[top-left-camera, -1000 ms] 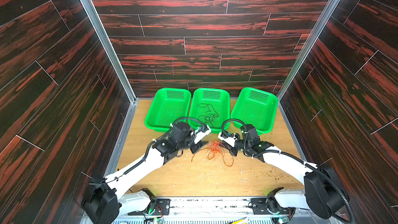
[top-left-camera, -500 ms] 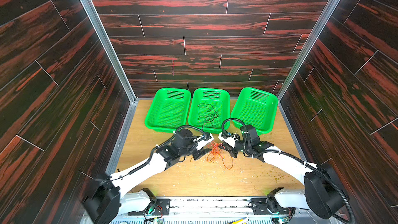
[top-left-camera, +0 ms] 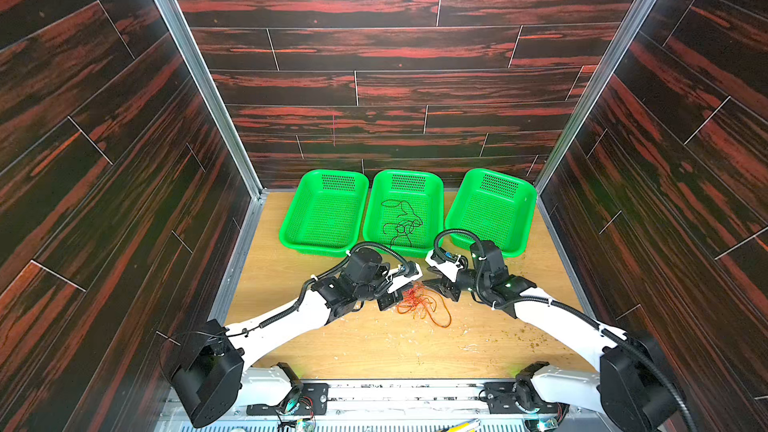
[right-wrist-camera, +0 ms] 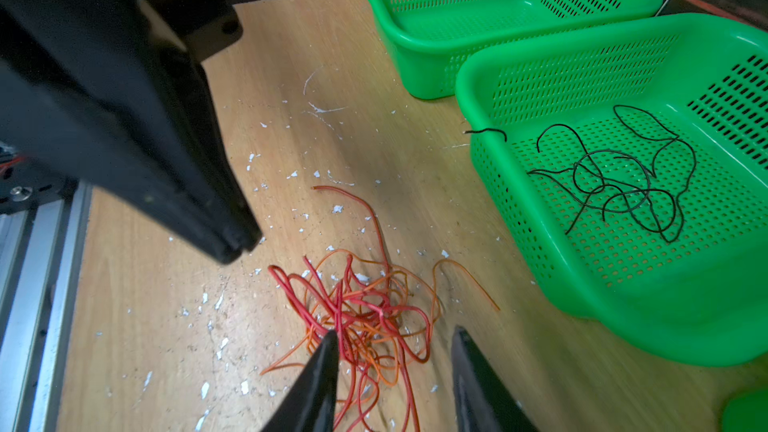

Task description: Untangle the cables

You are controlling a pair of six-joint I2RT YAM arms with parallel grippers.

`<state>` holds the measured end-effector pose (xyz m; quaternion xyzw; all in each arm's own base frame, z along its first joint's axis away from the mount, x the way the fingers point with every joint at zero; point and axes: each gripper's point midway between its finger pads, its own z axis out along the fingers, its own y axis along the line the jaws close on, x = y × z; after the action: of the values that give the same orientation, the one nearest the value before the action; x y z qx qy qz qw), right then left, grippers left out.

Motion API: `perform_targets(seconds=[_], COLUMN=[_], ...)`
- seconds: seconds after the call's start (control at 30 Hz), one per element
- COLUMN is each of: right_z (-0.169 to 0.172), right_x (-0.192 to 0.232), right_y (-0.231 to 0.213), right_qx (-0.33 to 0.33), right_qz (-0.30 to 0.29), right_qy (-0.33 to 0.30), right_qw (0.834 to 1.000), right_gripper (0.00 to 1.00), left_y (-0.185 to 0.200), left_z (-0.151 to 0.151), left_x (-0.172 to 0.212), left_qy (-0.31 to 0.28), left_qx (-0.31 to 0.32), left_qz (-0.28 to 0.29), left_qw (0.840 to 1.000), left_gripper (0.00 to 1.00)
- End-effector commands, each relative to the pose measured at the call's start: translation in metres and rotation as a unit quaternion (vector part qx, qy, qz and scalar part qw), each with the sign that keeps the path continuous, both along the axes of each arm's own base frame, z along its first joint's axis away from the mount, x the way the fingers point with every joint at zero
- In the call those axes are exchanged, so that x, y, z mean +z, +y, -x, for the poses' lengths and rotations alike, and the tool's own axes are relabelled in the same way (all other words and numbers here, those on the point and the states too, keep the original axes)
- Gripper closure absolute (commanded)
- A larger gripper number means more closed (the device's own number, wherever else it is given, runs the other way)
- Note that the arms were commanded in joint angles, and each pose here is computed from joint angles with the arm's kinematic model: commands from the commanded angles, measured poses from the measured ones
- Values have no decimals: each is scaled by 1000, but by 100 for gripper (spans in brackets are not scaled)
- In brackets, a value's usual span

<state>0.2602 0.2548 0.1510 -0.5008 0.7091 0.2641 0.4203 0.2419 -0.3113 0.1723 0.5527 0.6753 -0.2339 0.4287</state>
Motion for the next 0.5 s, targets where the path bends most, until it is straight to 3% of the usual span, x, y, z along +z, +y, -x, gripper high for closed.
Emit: perform_targets(seconds=[0.0,0.17,0.27,0.37,0.47], right_z=[4,-3,-2,-6,-5], right_x=[-8,-29,-35,-43,-43], right_y=[-4,2,9,6,2], right_qx=[4,-6,11,-5,-13], right_qz=[24,48,53,64,63], right_qy=[18,64,70,73,70], right_qw=[1000,997,996,995,995], right_gripper=[55,55,55,55,53], left_y=[9,24,20,6,-6], left_z=[-4,-1,-2,-7,-13], left_x=[7,-25,-29,-24,-30], left_qy=[4,44,58,46,43], left_qx=[27,65,72,63,44], left_qz=[-20,-51,-29,17,13], left_qw=[999,996,995,997,998], left_gripper=[100,85,80,67,62])
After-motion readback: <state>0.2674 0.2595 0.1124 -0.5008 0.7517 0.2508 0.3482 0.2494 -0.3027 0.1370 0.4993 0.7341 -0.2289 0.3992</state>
